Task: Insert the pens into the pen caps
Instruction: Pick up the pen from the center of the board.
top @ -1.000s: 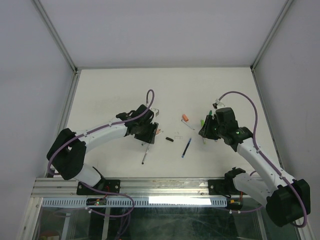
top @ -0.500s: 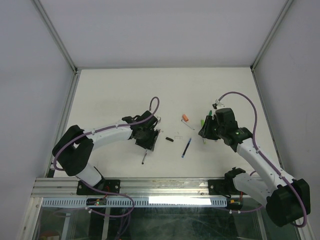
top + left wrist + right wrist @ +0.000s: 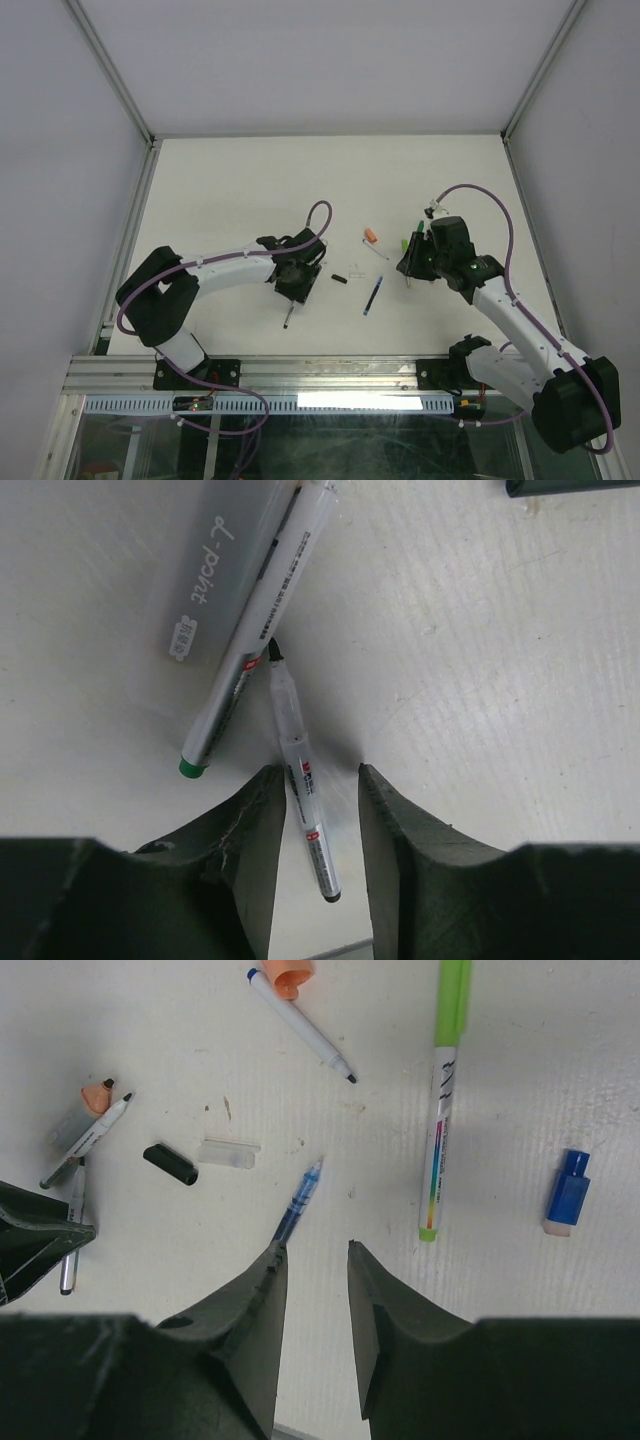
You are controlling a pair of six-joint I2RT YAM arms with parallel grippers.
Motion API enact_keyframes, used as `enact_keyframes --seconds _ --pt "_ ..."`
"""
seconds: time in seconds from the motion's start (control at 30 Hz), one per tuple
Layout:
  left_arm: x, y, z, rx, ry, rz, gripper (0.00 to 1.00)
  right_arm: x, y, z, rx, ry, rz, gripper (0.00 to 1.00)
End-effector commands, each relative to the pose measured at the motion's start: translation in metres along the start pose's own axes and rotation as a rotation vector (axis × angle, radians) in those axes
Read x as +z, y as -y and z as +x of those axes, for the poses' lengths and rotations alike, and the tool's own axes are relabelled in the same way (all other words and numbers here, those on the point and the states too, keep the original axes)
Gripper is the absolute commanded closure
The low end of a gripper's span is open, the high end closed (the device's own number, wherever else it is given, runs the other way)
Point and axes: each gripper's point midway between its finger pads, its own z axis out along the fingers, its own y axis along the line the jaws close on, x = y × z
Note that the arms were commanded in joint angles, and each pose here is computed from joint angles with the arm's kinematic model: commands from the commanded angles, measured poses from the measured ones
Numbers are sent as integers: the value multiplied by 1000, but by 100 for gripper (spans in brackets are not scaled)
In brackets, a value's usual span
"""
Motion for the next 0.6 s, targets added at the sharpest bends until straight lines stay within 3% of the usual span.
enact_keyframes --seconds 0.0,0.2,0.57 --pt "4 2 -2 -12 8 -19 68 -1 -9 -9 -8 37 -36 67" --pt "0 4 -7 -15 30 -17 80 -3 -7 -13 -6 56 -22 67" --pt "-33 34 -41 -66 168 134 83 -19 -17 -29 183 223 -74 63"
